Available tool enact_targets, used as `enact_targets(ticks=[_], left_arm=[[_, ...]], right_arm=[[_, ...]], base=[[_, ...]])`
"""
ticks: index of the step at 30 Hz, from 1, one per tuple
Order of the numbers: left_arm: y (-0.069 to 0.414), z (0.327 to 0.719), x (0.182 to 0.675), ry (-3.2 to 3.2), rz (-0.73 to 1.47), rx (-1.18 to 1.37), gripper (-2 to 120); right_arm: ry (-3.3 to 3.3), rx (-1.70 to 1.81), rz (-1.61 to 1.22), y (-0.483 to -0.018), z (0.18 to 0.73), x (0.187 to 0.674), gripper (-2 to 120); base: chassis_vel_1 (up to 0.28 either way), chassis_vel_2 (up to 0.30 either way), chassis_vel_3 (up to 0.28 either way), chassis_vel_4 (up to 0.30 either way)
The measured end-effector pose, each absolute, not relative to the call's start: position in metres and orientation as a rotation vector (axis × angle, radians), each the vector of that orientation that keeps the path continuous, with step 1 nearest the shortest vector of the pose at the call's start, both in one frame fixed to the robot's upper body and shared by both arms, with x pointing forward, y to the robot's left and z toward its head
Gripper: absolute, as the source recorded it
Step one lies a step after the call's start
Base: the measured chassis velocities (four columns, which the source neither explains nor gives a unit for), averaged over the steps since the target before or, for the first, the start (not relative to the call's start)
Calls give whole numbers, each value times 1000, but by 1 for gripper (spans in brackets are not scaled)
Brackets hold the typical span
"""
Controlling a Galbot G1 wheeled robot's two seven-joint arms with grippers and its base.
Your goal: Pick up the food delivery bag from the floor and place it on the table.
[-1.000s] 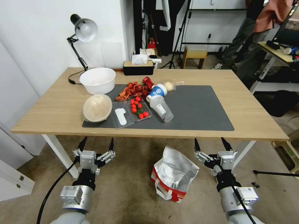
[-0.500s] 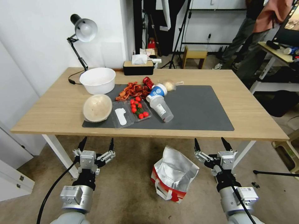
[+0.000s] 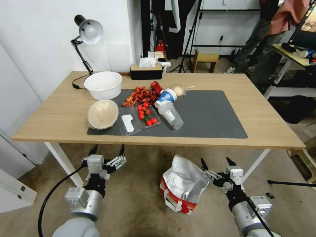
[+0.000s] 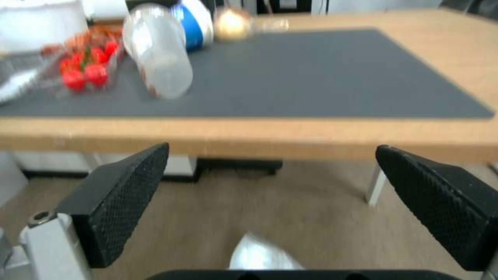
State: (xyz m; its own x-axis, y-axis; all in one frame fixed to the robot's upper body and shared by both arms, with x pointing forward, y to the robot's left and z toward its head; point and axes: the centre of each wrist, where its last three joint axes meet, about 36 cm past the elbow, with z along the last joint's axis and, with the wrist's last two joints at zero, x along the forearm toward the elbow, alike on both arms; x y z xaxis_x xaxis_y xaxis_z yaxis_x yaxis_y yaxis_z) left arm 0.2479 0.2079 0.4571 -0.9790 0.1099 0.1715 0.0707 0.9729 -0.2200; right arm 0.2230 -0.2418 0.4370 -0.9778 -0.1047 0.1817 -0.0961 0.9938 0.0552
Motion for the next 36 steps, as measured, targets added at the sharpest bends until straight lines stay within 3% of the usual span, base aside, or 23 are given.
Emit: enact_targets(ticks=[6, 36], left_arm=[[206, 458, 251, -2939, 423, -172, 100], [218, 462, 252, -2943, 429, -202, 100]], right_arm=[[-2988, 136, -60, -244, 438, 224, 100], [-3065, 94, -86, -242, 429, 228, 100]], base=[[0, 0, 0, 0], [0, 0, 0, 0]])
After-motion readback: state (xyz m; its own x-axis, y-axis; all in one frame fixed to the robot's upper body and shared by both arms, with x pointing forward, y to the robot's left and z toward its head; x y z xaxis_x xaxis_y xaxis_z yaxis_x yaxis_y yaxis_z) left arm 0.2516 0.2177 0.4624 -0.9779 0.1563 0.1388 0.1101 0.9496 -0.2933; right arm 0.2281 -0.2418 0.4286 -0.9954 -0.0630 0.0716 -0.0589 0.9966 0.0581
